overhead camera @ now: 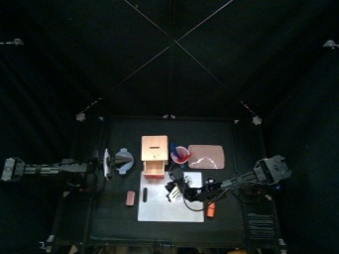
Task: Place sushi on board then cut the sushi with the knife then place the pieces on the plate
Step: Grasp knife edge with left hand
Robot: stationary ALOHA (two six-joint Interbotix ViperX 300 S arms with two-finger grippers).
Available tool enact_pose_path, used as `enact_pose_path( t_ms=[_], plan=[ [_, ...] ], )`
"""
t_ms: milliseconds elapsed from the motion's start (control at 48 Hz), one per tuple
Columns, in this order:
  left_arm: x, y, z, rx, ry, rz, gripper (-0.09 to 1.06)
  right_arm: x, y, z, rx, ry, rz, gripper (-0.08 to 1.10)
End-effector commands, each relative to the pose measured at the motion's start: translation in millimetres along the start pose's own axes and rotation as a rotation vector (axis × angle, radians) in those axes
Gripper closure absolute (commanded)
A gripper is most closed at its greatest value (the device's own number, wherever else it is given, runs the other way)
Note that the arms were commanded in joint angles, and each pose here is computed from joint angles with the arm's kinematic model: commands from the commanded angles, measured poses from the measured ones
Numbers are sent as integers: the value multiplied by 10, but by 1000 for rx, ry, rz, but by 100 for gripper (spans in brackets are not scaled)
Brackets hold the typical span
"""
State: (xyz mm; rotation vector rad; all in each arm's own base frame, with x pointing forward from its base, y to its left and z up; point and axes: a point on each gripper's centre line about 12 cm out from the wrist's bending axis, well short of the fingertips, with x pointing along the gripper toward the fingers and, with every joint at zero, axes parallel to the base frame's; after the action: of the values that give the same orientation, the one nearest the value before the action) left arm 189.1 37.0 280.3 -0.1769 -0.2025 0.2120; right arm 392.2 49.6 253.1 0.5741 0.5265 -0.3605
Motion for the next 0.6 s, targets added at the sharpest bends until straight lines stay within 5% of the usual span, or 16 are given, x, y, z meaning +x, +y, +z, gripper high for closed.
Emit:
enact_pose_path(
  t_ms=[21,250,375,604],
  plan=[
    [54,-6,174,-9,-64,7,88,-303,12,195,-124,-100,114,68],
    [55,40,241,-52,-111,40,88,-960,-456,493,-270,-311,97,68],
    [38,54,192,-48,-99,44,88,-1165,-775,609,-215,-371,57,66],
    [33,103,188,-40,-100,68,88,-1199,-992,769,-209,-391,135,66]
  ],
)
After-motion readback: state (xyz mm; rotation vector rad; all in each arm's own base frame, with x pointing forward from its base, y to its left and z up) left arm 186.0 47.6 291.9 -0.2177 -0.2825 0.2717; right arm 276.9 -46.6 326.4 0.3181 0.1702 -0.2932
